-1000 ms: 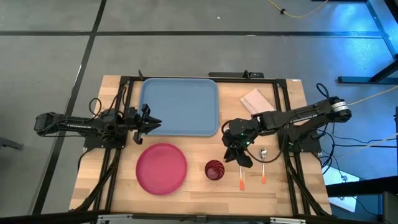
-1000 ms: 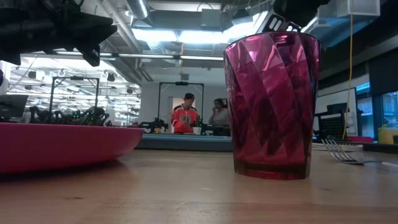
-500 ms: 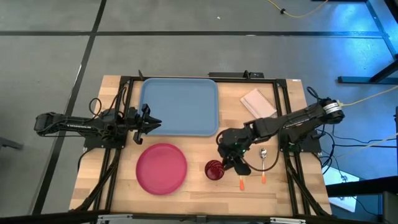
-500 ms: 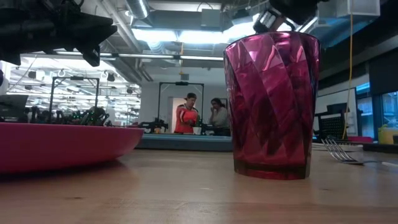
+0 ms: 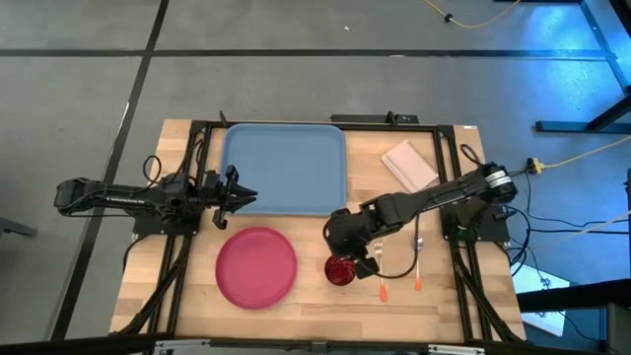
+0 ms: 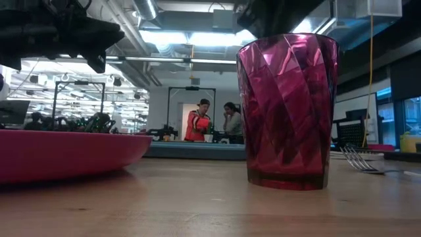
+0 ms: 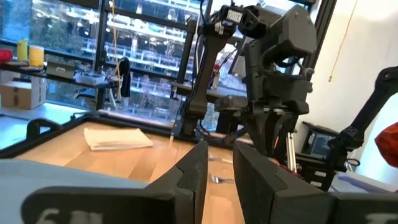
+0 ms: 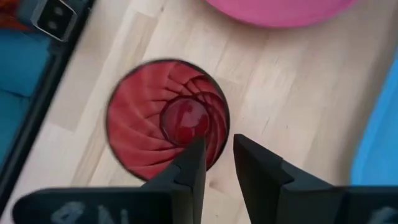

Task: Pick and place plate/cup/fork/spoon on tray
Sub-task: Put the red glass on the blue tray

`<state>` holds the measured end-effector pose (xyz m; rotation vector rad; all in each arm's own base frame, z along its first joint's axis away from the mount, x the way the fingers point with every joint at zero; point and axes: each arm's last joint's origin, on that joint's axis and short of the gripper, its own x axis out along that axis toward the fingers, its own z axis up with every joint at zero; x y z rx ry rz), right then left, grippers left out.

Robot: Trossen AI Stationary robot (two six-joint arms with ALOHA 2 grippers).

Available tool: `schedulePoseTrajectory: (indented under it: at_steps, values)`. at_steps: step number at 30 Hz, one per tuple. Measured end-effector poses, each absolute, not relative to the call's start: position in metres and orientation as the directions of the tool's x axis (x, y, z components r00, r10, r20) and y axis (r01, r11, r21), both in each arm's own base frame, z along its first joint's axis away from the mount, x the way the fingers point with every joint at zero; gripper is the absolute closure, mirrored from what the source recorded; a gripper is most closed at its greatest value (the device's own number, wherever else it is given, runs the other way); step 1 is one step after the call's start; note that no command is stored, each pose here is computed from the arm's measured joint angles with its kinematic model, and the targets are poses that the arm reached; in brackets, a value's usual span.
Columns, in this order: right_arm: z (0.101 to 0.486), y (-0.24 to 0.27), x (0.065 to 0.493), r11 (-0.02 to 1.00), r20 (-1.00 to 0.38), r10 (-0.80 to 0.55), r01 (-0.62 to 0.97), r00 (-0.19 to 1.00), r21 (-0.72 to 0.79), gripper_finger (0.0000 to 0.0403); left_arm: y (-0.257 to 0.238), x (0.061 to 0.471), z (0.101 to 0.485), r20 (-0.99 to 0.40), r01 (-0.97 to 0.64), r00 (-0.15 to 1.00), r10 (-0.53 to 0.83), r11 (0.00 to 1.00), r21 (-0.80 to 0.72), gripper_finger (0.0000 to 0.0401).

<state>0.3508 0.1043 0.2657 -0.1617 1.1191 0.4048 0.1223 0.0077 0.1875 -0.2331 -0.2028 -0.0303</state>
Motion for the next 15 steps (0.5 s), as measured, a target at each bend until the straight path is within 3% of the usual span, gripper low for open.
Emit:
schedulePoseTrajectory:
  at_steps: [7,15]
  values:
    - [0.2557,0.1026,0.358,0.934,-0.909,0.131,-0.358,0.396,-0.021,0.0315,0.0078,0.1225,0.1862,0.19,0.049,0.982,-0.005,0.972,-0.228,0.0332]
    - [0.2551,0.1044,0.3583,0.932,-0.907,0.163,-0.363,0.389,0.011,0.0315,0.0078,0.1225,0.1863,0.19,0.048,0.982,-0.004,0.972,-0.229,0.0332]
